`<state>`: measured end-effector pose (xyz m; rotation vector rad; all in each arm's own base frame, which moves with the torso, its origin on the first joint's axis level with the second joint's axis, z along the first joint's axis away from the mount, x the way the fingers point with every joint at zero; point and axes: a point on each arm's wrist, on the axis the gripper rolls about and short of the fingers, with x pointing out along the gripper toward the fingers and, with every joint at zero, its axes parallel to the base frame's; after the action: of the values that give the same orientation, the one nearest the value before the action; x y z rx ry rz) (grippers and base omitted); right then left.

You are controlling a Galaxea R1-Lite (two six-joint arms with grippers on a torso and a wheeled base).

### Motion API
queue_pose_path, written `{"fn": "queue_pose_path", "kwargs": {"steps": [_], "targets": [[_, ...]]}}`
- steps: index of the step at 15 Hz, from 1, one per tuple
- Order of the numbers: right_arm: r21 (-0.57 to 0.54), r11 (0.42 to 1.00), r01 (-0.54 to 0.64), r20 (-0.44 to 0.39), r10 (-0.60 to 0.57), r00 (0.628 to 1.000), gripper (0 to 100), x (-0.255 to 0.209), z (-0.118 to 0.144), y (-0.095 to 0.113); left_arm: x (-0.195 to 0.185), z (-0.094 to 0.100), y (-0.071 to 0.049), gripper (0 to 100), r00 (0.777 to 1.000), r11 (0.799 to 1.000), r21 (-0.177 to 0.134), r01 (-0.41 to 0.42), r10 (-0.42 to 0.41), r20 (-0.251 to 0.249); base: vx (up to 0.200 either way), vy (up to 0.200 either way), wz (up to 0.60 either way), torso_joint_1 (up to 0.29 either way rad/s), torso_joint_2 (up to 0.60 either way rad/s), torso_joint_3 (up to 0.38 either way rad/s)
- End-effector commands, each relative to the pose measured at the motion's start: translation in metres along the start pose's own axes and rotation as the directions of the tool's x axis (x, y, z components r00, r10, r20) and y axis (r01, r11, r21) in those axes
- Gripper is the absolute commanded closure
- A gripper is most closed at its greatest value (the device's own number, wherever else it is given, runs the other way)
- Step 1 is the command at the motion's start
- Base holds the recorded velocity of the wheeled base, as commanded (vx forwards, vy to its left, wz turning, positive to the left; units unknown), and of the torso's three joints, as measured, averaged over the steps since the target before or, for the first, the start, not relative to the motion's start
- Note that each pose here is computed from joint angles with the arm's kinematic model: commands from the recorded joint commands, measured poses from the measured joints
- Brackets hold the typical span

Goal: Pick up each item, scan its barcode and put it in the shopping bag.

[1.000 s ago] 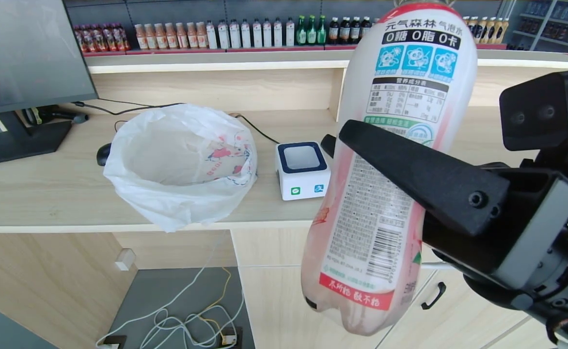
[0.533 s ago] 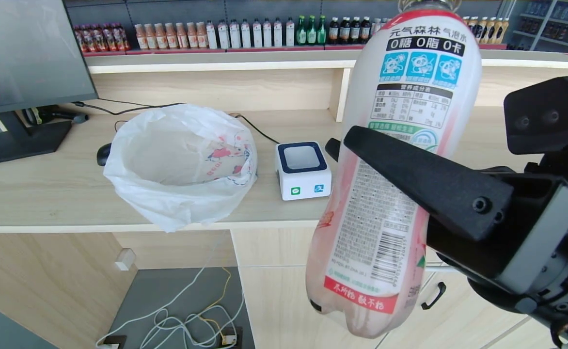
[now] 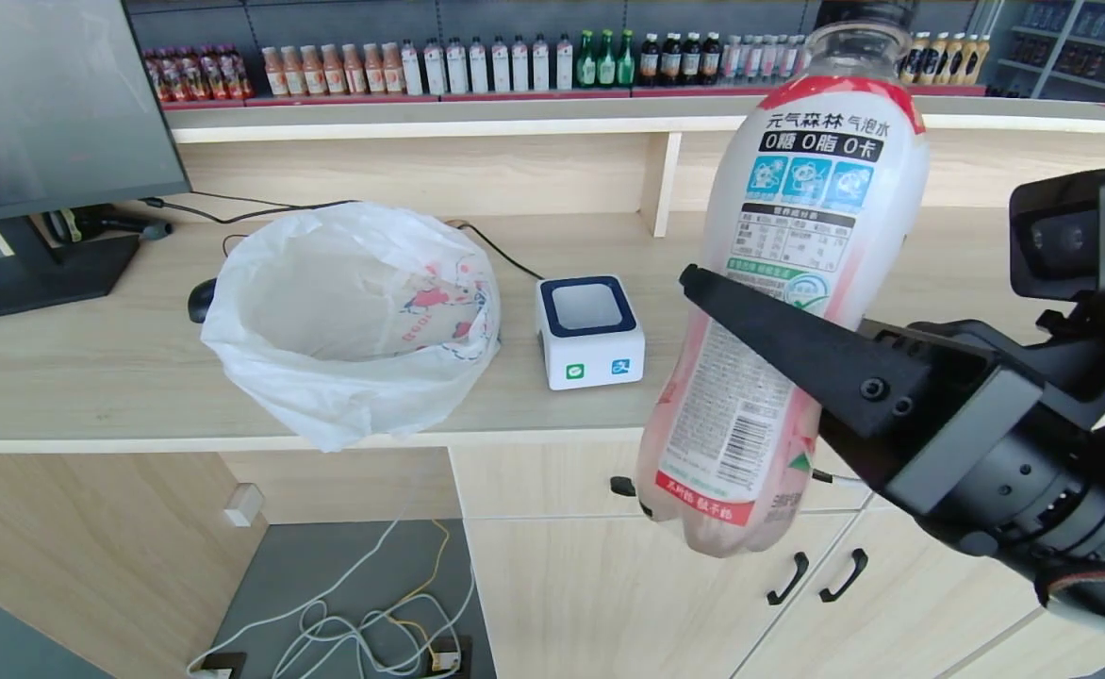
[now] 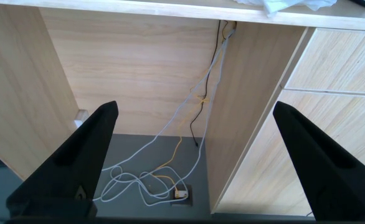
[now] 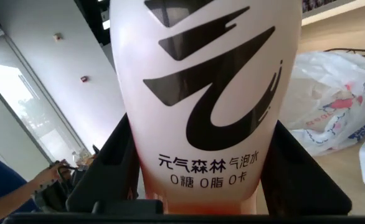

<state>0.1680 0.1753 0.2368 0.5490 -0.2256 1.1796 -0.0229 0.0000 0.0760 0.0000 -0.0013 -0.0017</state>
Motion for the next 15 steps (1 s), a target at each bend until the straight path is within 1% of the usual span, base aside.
{"fn": "queue_pose_path", "kwargs": {"steps": [1,4,6,7,9,12,13,15], "targets": [[-0.039,0.998,0.045,-0.01,-0.045,0.999,100,-0.006,-0.001,-0.01,0.0,0.0,0.0,0,1.0,1.0,0.0,0.0,0.0,0.0,0.0,0.0,0.0,0.0,0.0,0.0],[-0.169,0.981,0.097,-0.016,-0.101,0.995,100,-0.015,0.0,-0.019,0.0,0.0,0.0,0,1.0,1.0,0.0,0.0,0.0,0.0,0.0,0.0,0.0,0.0,0.0,0.0],[-0.222,0.969,0.108,-0.025,-0.116,0.993,100,-0.017,-0.003,-0.022,0.0,0.0,0.0,0,1.0,1.0,0.0,0.0,0.0,0.0,0.0,0.0,0.0,0.0,0.0,0.0],[-0.263,0.955,0.135,-0.03,-0.148,0.989,100,-0.02,-0.006,-0.024,0.0,0.0,0.0,0,1.0,1.0,0.0,0.0,0.0,0.0,0.0,0.0,0.0,0.0,0.0,0.0],[-0.322,0.926,0.196,-0.013,-0.211,0.977,100,-0.021,-0.009,-0.027,0.0,0.0,0.0,0,1.0,1.0,0.0,0.0,0.0,0.0,0.0,0.0,0.0,0.0,0.0,0.0],[-0.419,0.855,0.306,0.028,-0.325,0.945,100,-0.02,-0.011,-0.032,0.0,0.0,0.0,0,1.0,1.0,0.0,0.0,0.0,0.0,0.0,0.0,0.0,0.0,0.0,0.0],[-0.455,0.817,0.355,0.05,-0.375,0.926,100,-0.02,-0.011,-0.034,0.0,0.0,0.0,0,1.0,1.0,0.0,0.0,0.0,0.0,0.0,0.0,0.0,0.0,0.0,0.0],[-0.491,0.758,0.429,0.079,-0.452,0.889,100,-0.021,-0.011,-0.036,0.0,0.0,0.0,0,1.0,1.0,0.0,0.0,0.0,0.0,0.0,0.0,0.0,0.0,0.0,0.0]]}}
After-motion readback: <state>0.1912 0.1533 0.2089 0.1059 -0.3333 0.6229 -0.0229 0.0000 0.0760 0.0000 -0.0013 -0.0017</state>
